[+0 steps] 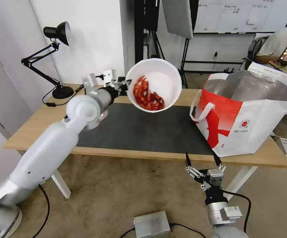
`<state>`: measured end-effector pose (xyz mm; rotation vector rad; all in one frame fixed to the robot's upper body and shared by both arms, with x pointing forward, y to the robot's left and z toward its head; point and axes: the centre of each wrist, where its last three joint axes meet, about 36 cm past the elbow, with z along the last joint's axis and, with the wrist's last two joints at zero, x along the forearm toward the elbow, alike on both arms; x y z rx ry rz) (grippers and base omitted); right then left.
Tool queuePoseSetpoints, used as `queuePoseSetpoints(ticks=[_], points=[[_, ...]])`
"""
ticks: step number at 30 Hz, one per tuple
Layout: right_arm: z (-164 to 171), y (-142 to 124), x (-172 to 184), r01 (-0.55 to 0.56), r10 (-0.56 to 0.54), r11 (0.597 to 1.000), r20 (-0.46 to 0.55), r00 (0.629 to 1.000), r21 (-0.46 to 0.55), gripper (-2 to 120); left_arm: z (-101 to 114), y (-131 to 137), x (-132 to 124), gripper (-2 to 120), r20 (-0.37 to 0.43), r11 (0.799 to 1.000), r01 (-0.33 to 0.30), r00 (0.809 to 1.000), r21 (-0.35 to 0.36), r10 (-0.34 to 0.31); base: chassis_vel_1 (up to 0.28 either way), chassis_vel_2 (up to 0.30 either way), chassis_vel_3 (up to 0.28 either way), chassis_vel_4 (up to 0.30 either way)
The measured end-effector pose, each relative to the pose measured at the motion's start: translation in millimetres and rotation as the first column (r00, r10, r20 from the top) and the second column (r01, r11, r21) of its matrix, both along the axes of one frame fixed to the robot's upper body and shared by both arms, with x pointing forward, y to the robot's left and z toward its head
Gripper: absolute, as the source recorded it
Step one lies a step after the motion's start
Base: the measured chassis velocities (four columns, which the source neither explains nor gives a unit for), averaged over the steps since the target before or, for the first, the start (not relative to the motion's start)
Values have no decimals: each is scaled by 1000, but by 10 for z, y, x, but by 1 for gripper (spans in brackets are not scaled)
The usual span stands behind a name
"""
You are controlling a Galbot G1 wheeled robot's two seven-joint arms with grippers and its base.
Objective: Pick up the trash from the table and place it into the takeout bag.
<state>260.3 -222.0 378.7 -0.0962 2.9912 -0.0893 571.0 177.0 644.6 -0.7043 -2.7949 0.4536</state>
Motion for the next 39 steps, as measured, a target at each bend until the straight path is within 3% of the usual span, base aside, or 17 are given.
queuePoseSetpoints(ticks=[2,10,24,29,39], points=[[0,0,0,0,0,1000,0,1000,0,100,18,-27,14,0,-3,1000,8,1000,4,-8,0,0,0,0],[0,0,0,0,0,1000,0,1000,0,100,435,-290,252,0,-5,996,75,997,51,-75,0,0,0,0],[0,0,0,0,0,1000,0,1000,0,100,867,-468,226,0,25,989,147,989,22,-148,0,0,0,0],[0,0,0,0,0,1000,0,1000,0,100,919,-586,166,0,36,984,177,984,7,-177,0,0,0,0],[0,0,0,0,0,1000,0,1000,0,100,946,-1069,181,0,38,975,222,975,-23,-221,0,0,0,0]])
